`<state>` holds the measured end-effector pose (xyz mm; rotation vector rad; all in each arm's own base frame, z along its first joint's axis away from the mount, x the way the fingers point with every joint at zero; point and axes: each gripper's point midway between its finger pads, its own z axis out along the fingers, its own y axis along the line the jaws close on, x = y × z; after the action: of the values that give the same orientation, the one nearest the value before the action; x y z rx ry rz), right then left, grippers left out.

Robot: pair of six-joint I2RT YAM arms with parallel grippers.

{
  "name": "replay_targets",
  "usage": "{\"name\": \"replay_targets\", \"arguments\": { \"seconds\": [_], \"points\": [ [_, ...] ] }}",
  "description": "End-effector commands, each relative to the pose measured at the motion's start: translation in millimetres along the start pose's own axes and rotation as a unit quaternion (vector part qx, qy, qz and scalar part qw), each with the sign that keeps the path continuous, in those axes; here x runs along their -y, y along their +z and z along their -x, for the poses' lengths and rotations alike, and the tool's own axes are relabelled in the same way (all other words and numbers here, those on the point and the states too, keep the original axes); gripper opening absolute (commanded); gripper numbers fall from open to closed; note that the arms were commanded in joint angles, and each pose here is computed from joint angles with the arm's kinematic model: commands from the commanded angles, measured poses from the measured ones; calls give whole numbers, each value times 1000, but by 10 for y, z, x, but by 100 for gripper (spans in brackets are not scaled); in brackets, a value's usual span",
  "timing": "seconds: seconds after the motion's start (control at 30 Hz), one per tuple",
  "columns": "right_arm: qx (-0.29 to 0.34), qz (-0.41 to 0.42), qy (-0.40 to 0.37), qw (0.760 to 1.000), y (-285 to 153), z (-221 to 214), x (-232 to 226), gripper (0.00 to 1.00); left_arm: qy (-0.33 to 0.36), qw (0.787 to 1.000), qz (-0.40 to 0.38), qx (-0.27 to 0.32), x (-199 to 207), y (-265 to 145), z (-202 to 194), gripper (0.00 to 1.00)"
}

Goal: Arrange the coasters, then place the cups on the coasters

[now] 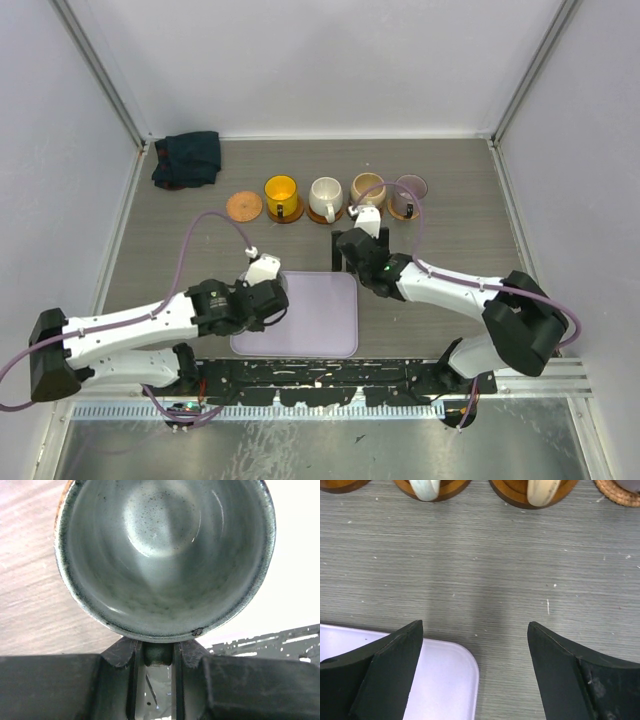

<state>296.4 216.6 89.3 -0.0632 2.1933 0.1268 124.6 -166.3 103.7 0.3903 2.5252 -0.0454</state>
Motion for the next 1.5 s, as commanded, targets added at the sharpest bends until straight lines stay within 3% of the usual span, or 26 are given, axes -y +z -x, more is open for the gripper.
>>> {"name": "replay_targets", "arguments": {
  "seconds": [0.0,0.33,0.8,1.1,1.47],
  "points": [
    [62,-27,41,997,-129,300,153,89,-10,995,25,101,-102,-78,650,0],
    [68,-67,97,991,-156,315,675,89,-84,986,55,130,-698,208,1264,0],
    [55,-80,94,991,-181,203,798,89,-143,976,81,144,-1264,837,2289,0],
    [49,-78,94,991,-176,176,788,88,-140,982,83,98,-1454,1268,2520,0],
    [43,-69,95,992,-151,191,729,88,-129,988,78,23,-1608,1409,2542,0]
  ]
}}
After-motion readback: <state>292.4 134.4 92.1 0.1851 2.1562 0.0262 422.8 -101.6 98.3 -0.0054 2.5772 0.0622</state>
